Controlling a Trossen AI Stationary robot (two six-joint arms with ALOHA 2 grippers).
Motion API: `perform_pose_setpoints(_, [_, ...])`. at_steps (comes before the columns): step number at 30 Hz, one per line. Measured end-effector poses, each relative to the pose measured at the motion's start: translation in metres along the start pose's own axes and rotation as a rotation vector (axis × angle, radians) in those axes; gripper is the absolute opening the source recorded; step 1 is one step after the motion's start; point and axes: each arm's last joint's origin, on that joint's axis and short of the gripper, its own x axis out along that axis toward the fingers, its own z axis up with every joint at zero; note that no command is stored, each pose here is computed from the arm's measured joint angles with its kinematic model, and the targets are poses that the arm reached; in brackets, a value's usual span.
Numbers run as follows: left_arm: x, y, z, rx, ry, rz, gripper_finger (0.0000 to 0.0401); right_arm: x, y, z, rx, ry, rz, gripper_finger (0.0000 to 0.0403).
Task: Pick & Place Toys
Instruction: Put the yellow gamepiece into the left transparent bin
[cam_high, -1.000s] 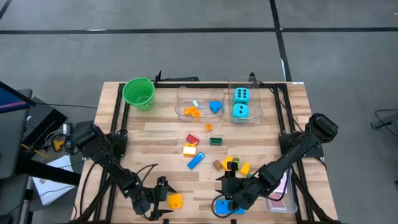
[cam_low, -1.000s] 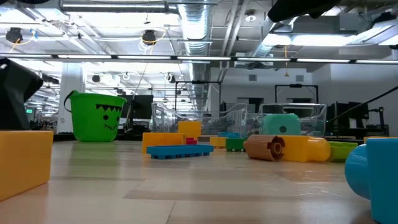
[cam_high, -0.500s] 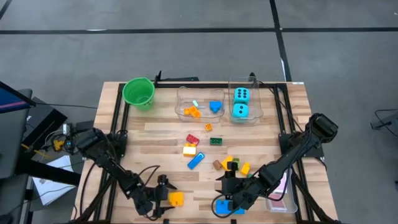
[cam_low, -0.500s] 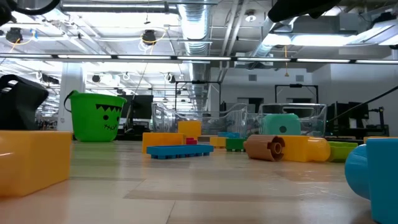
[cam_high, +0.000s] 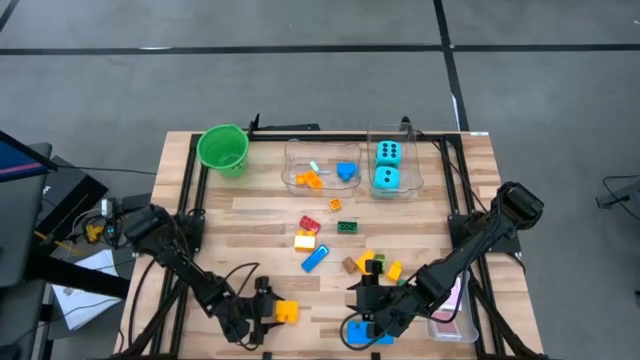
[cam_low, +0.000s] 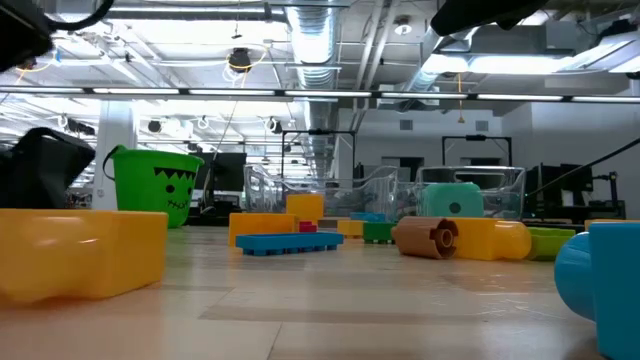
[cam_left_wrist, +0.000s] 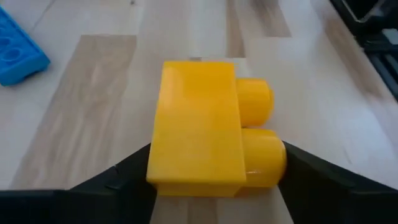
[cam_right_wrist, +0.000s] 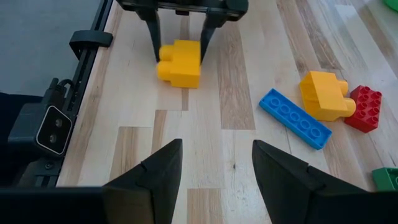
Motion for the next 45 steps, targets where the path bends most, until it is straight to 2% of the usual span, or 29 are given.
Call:
perform_pose_setpoints(6, [0.005,0.006,0.004,-0.015,-0.003,0.025,0.0260,0.000,0.000,0.000,0.000,0.000,0.000,0.0186])
perform_pose_setpoints(11, [0.009,0.014,0.008,-0.018,-0.026,0.092,0.0274,0.000,0.000,0.000,-0.003,0.004,-0.002,0.0186])
perform_pose_setpoints(19, [0.025,0.039,0.022,-0.003,-0.045,0.198,0.0259,0.000,0.000,-0.001,-0.004,0.006,-0.003,0.0186])
perform_pose_setpoints(24, [0.026,0.060,0.049,0.036,-0.076,0.247,0.0259,0.000,0.000,-0.001,-0.007,0.007,-0.004,0.0186])
perform_pose_setpoints(27, [0.017,0.074,0.075,0.053,-0.142,0.277,0.0261,0.000,-0.001,-0.001,-0.010,0.010,-0.005,0.0186])
perform_pose_setpoints(32, [-0.005,0.109,0.121,0.092,-0.242,0.379,0.0260,0.000,-0.001,-0.001,-0.014,0.012,-0.006,0.0186])
perform_pose_setpoints(37, [-0.029,0.161,0.158,0.061,-0.330,0.514,0.0261,0.000,-0.001,-0.001,-0.016,0.012,-0.006,0.0186])
perform_pose_setpoints(41, [-0.041,0.202,0.171,-0.005,-0.361,0.602,0.0262,0.000,-0.001,-0.001,-0.017,0.013,-0.006,0.0186])
perform_pose_setpoints(45, [-0.041,0.237,0.170,-0.054,-0.339,0.632,0.0263,0.000,-0.001,-0.003,-0.022,0.025,-0.013,0.0186])
